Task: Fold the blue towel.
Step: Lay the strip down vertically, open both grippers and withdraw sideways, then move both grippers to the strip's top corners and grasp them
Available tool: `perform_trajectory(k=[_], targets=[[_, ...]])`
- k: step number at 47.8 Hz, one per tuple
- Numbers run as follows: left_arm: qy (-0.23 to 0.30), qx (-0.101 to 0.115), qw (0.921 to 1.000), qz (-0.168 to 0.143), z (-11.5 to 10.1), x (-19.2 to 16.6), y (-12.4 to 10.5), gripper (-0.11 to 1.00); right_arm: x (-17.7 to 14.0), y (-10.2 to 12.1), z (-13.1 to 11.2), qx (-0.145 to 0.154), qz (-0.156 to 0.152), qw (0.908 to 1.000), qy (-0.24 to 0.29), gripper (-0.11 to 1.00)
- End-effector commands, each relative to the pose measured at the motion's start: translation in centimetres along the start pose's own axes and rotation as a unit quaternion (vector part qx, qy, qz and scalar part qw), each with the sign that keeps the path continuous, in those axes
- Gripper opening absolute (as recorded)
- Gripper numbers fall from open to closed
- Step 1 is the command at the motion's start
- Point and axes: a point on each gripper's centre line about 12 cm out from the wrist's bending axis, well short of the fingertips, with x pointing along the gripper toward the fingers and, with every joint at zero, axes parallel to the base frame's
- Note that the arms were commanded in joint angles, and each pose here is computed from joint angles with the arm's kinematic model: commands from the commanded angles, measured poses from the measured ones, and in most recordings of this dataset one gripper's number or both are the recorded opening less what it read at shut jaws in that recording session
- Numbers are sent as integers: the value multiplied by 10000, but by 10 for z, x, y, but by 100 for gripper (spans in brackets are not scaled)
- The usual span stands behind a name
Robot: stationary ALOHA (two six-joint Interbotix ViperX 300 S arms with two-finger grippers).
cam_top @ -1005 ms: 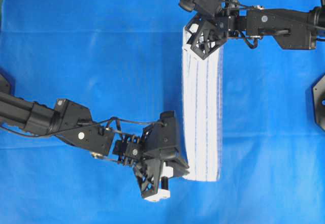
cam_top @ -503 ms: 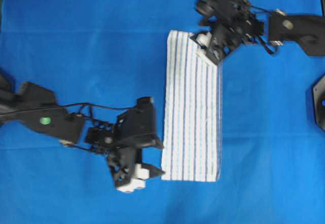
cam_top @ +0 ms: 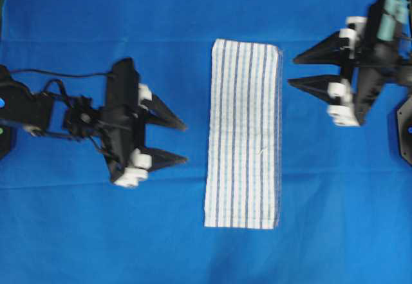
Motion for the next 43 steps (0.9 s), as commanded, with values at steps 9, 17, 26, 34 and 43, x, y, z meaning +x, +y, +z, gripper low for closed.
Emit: perform_trajectory(k=[9, 17, 26, 34, 43], targets=[[-1027, 241, 9944, 53, 14, -41, 16, 72, -24, 12, -15, -147, 398, 9988, -226, 56], [-1215, 242, 9922, 126, 12, -53, 23, 72, -22, 14, -22, -217, 497, 9982, -249, 56], [-1224, 235, 9921, 169, 16, -49, 25, 72, -21, 12, -20, -234, 467, 9983, -273, 56], [-1242, 174, 9915, 351, 24, -38, 37, 72, -14, -8, -22, -29, 48, 9998, -176, 56], [-1131, 48, 9906, 773, 34, -15, 67, 73, 2, -46, -27, 315, -672, 9972, 78, 61]])
